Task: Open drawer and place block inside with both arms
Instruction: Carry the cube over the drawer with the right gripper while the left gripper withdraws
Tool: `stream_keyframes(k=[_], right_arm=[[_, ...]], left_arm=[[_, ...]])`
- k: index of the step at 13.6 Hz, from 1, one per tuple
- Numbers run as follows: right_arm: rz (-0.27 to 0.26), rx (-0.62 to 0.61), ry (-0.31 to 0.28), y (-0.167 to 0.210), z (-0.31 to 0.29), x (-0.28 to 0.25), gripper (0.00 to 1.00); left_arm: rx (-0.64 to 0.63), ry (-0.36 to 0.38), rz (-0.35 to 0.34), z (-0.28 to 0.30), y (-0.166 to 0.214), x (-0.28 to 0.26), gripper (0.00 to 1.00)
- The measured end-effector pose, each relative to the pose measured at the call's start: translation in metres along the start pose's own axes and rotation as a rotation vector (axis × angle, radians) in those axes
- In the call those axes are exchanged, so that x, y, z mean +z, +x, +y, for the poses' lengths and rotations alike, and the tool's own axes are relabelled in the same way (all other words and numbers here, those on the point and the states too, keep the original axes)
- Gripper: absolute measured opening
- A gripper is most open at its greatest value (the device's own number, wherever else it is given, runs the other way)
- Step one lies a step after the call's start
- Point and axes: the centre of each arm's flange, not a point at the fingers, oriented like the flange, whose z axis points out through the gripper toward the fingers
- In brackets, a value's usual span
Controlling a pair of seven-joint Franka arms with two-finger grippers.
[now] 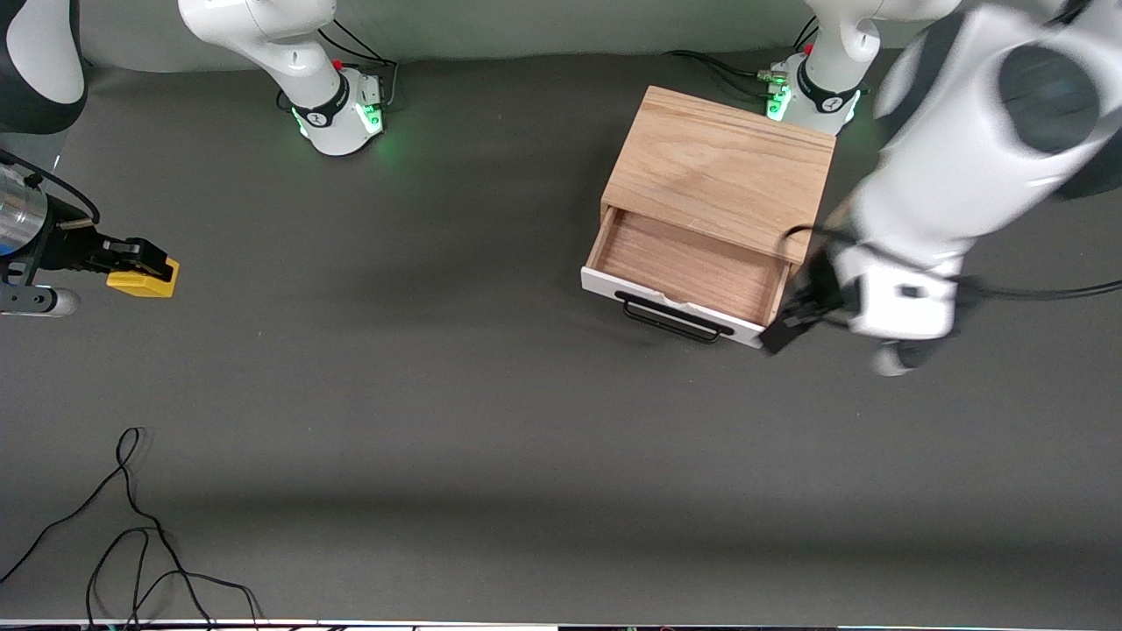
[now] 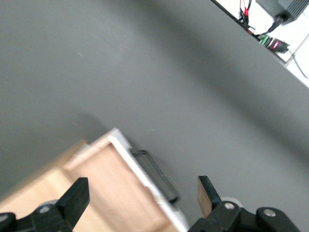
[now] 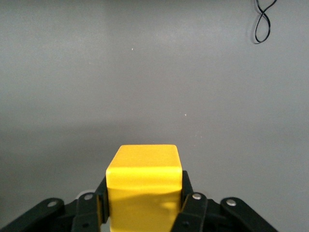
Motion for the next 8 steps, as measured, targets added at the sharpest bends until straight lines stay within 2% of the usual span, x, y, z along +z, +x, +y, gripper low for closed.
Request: stream_keyframes(k=[3, 8], right_arm=[[0.003, -0.020, -0.005, -0.003, -0.033, -0.001, 0.55], [0.020, 0.014, -0.002, -0.026, -0.147, -0.005, 0.55]], left_arm=[[0.136, 0.028, -0.022, -0.056, 0.041, -0.034, 1.00], [0.411, 0.041, -0.044, -0.117, 0.084, -0.048, 1.00]])
